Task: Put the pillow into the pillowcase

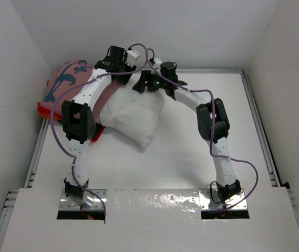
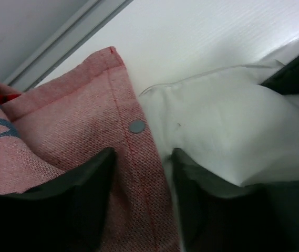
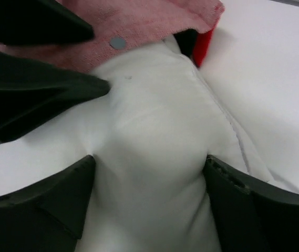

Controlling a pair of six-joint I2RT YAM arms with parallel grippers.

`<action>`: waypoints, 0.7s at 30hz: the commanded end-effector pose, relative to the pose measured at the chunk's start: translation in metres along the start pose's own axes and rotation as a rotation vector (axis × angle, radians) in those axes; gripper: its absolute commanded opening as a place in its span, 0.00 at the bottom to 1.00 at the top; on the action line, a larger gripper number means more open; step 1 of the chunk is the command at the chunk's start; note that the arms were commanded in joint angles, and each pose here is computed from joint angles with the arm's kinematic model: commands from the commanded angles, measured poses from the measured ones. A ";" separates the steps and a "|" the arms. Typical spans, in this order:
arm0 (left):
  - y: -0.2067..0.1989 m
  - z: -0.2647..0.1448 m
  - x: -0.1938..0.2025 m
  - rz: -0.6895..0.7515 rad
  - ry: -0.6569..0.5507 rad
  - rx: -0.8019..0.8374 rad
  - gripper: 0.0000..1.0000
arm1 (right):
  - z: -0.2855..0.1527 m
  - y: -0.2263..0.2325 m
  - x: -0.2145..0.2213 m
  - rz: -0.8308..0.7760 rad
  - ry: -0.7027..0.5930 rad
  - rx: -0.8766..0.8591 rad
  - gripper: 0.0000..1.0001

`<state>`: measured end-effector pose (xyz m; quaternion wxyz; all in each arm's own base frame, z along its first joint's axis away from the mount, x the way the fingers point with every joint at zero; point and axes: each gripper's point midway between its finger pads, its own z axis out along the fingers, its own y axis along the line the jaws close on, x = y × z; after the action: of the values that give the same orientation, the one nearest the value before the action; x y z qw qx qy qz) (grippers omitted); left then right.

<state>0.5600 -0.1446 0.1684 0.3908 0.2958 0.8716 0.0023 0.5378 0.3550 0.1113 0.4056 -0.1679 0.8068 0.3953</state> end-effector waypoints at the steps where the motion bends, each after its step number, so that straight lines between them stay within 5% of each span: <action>1: 0.025 -0.012 -0.011 -0.020 -0.027 -0.128 0.42 | 0.004 0.036 -0.015 -0.001 -0.041 -0.161 0.78; 2: 0.026 -0.013 -0.011 -0.023 -0.025 -0.132 0.19 | 0.005 0.038 -0.006 0.016 -0.019 -0.176 0.56; 4: 0.025 -0.024 -0.018 -0.032 -0.044 -0.126 0.01 | 0.001 0.050 0.002 0.034 0.013 -0.241 0.28; 5: 0.025 -0.030 -0.023 -0.038 -0.062 -0.119 0.00 | -0.001 0.051 0.019 0.054 0.044 -0.246 0.00; 10: 0.021 -0.091 -0.073 -0.070 -0.244 -0.076 0.00 | -0.028 0.096 0.046 -0.023 0.027 -0.274 0.00; 16: 0.016 -0.111 -0.078 -0.070 -0.258 -0.050 0.00 | -0.049 0.131 0.045 -0.103 -0.032 -0.280 0.00; 21: -0.053 -0.149 -0.105 0.016 -0.402 0.333 0.00 | -0.057 0.165 0.026 -0.178 -0.115 -0.275 0.00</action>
<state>0.5183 -0.1557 0.2691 0.4574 0.2860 0.8395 -0.0652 0.4059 0.4013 0.1411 0.4008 -0.2374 0.7551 0.4613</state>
